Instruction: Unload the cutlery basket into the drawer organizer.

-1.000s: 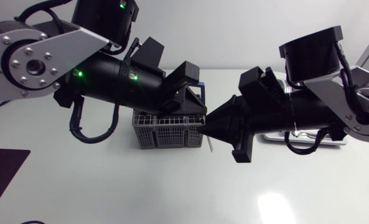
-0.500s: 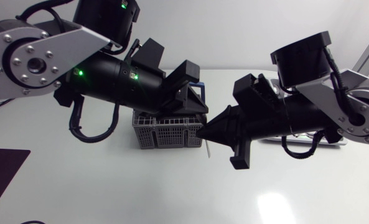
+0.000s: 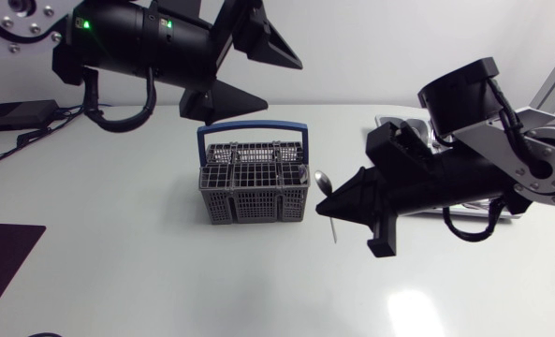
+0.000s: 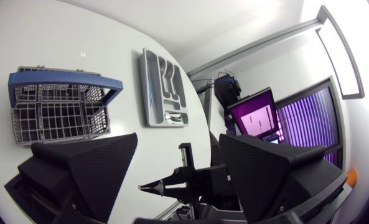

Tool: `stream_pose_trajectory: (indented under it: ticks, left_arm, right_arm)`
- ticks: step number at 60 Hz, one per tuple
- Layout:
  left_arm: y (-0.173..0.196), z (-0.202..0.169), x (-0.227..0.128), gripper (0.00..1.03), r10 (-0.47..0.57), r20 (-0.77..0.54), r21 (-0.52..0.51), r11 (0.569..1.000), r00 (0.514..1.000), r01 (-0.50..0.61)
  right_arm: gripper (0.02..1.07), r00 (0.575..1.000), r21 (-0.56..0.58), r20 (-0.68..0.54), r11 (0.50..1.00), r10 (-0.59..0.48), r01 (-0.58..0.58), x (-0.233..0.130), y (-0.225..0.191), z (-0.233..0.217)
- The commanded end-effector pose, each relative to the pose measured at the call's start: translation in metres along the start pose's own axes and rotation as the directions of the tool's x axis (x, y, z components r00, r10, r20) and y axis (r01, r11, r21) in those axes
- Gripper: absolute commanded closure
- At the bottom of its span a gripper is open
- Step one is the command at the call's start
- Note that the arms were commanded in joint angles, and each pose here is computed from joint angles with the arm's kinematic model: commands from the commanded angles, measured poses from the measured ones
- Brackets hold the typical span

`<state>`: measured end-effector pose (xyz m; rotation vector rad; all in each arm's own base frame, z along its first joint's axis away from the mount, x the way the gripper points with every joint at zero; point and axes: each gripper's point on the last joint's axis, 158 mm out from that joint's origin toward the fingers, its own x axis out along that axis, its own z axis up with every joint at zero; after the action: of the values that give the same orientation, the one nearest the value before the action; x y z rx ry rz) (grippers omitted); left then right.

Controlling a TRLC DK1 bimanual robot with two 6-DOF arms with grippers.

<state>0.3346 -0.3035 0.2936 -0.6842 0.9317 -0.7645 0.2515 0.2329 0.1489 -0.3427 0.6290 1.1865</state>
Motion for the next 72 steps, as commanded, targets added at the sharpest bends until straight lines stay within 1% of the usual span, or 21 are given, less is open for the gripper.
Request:
stream_pose_trajectory:
  ticks: [1,5,11,18,27,35,39,45,53,59,61,72]
  left_arm:
    - [0.010,0.015,0.004,0.06,0.016,0.009,-0.084,0.996,1.000,-0.015]
    - [0.022,0.015,0.012,0.06,0.040,-0.008,-0.103,0.994,0.999,-0.041]
    - [0.035,-0.004,0.030,0.05,0.081,-0.076,-0.103,0.991,0.994,-0.089]
    - [0.050,-0.023,0.048,0.05,0.161,-0.109,-0.044,0.985,0.981,-0.167]
    - [0.071,-0.038,0.066,0.05,0.262,-0.133,0.033,0.965,0.956,-0.259]
    - [0.081,-0.048,0.075,0.05,0.306,-0.157,0.073,0.952,0.939,-0.298]
    - [0.082,-0.051,0.079,0.05,0.314,-0.162,0.087,0.949,0.936,-0.303]
    - [0.084,-0.054,0.083,0.05,0.328,-0.164,0.100,0.944,0.930,-0.315]
    - [0.089,-0.055,0.088,0.05,0.342,-0.165,0.110,0.938,0.925,-0.328]
    - [0.089,-0.053,0.091,0.05,0.349,-0.161,0.119,0.936,0.923,-0.332]
    - [0.089,-0.052,0.092,0.05,0.352,-0.156,0.124,0.934,0.923,-0.336]
    - [0.088,-0.057,0.098,0.05,0.357,-0.163,0.141,0.931,0.920,-0.336]
  right_arm:
    - [1.02,1.000,-0.008,-0.020,1.000,0.002,-0.002,-0.005,-0.006,-0.015]
    - [1.02,0.999,-0.010,-0.028,1.000,-0.019,0.019,-0.015,-0.017,-0.022]
    - [1.02,0.998,-0.005,-0.035,0.998,-0.055,0.055,-0.030,-0.039,-0.035]
    - [1.02,0.993,-0.013,-0.060,0.995,-0.099,0.098,-0.047,-0.065,-0.056]
    - [1.02,0.982,-0.037,-0.089,0.986,-0.167,0.164,-0.079,-0.103,-0.083]
    - [1.02,0.966,-0.066,-0.126,0.974,-0.225,0.218,-0.105,-0.137,-0.111]
    - [1.02,0.953,-0.099,-0.152,0.963,-0.262,0.249,-0.119,-0.156,-0.129]
    - [1.02,0.936,-0.120,-0.177,0.951,-0.303,0.285,-0.138,-0.182,-0.152]
    - [1.02,0.906,-0.173,-0.223,0.929,-0.359,0.326,-0.155,-0.213,-0.183]
    - [1.02,0.877,-0.217,-0.266,0.911,-0.400,0.350,-0.162,-0.235,-0.208]
    - [1.02,0.859,-0.238,-0.290,0.901,-0.422,0.362,-0.163,-0.245,-0.219]
    - [1.02,0.804,-0.315,-0.350,0.869,-0.481,0.383,-0.167,-0.268,-0.251]
